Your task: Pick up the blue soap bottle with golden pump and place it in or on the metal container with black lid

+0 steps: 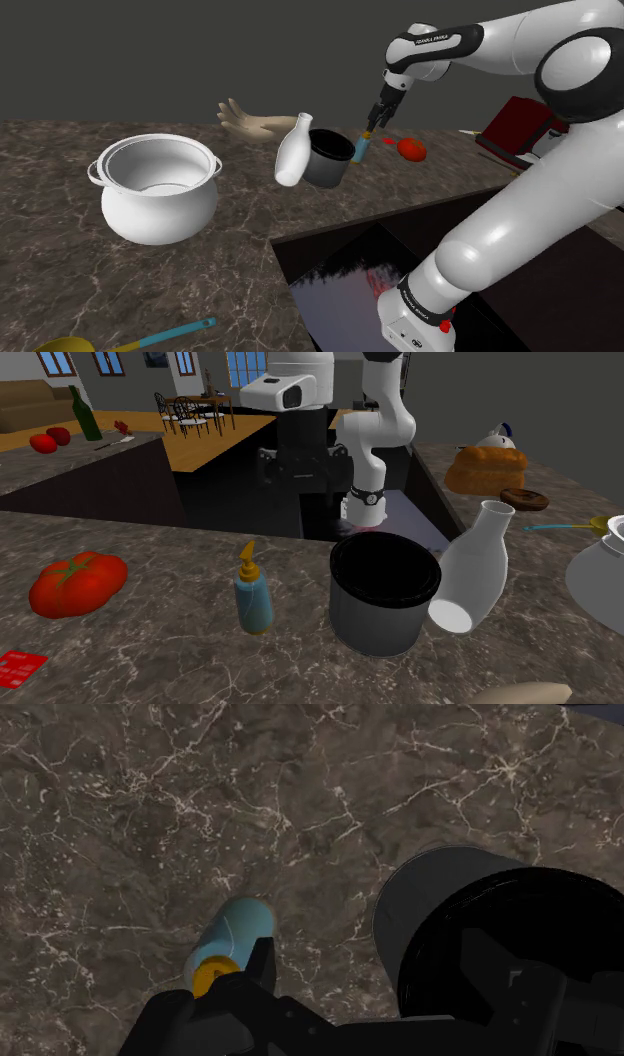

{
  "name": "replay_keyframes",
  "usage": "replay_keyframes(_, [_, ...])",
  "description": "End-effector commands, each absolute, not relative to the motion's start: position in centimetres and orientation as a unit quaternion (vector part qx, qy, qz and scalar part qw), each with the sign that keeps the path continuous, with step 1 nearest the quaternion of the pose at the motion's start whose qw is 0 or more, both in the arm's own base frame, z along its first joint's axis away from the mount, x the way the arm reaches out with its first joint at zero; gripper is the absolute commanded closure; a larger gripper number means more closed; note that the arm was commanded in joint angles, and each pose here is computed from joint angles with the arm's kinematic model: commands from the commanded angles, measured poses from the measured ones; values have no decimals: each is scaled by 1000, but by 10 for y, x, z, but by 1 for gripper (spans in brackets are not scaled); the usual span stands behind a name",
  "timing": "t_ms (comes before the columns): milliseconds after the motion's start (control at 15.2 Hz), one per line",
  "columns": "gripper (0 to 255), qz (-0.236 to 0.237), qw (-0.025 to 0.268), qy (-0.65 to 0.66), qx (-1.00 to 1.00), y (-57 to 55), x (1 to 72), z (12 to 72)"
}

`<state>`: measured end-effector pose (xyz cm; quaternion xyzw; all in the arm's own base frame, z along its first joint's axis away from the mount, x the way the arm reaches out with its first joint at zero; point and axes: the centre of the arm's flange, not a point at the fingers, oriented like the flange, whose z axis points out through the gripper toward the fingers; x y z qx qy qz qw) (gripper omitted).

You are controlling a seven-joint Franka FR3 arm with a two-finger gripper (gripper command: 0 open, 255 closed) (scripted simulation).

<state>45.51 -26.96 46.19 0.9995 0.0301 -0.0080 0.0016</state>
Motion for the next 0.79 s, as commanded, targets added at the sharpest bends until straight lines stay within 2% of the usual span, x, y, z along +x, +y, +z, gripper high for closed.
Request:
replay_keyframes(0, [0,-5,3,33,999,-292,467,458])
replay_keyframes(462, [0,6,8,42,999,-365,512,438])
replay_keyframes(726, [0,6,8,42,999,-365,512,417])
